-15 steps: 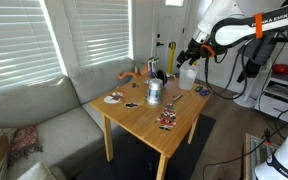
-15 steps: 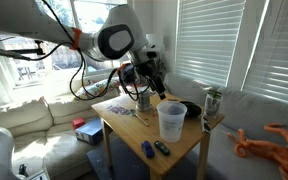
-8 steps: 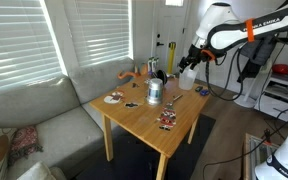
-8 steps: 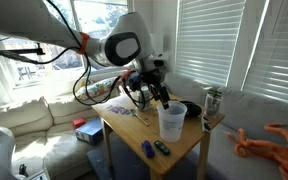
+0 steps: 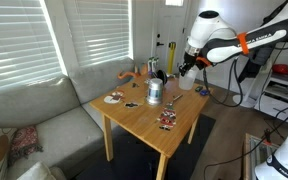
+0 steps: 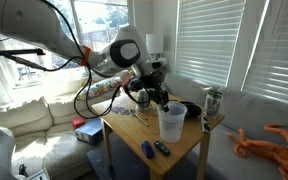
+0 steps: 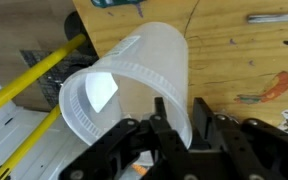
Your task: Put the silver cup upside down, then put the clear cup upside down on the silver cup
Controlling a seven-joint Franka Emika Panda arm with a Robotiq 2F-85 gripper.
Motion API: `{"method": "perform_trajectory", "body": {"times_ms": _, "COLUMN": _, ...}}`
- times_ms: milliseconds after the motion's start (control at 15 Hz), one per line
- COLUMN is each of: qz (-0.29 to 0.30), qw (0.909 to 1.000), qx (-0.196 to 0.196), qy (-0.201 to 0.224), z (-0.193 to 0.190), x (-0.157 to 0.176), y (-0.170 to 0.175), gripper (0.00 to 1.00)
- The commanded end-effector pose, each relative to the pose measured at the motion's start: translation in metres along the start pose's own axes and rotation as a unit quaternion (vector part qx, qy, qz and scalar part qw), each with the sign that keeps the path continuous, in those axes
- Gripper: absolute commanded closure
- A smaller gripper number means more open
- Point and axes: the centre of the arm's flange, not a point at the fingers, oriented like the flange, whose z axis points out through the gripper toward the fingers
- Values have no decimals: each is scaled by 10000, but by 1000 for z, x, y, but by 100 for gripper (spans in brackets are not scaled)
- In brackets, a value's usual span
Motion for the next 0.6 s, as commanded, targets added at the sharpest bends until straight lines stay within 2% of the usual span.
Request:
{"method": "perform_trajectory", "body": {"times_ms": 0, "qz": -315, "qw": 9974, "qx": -601, "qy": 243, "z": -2, "x": 3, "y": -8, "gripper": 95}}
{"method": "perform_trajectory", "body": {"times_ms": 133, "qz": -482, "qw": 9944, "qx": -846, "qy": 399, "z": -4, "x": 3, "y": -11, "gripper": 100}}
{"method": "perform_trajectory", "body": {"times_ms": 533, "qz": -1002, "qw": 9842, "qx": -1324, "qy": 619, "z": 0, "x": 1, "y": -22, "gripper": 99}}
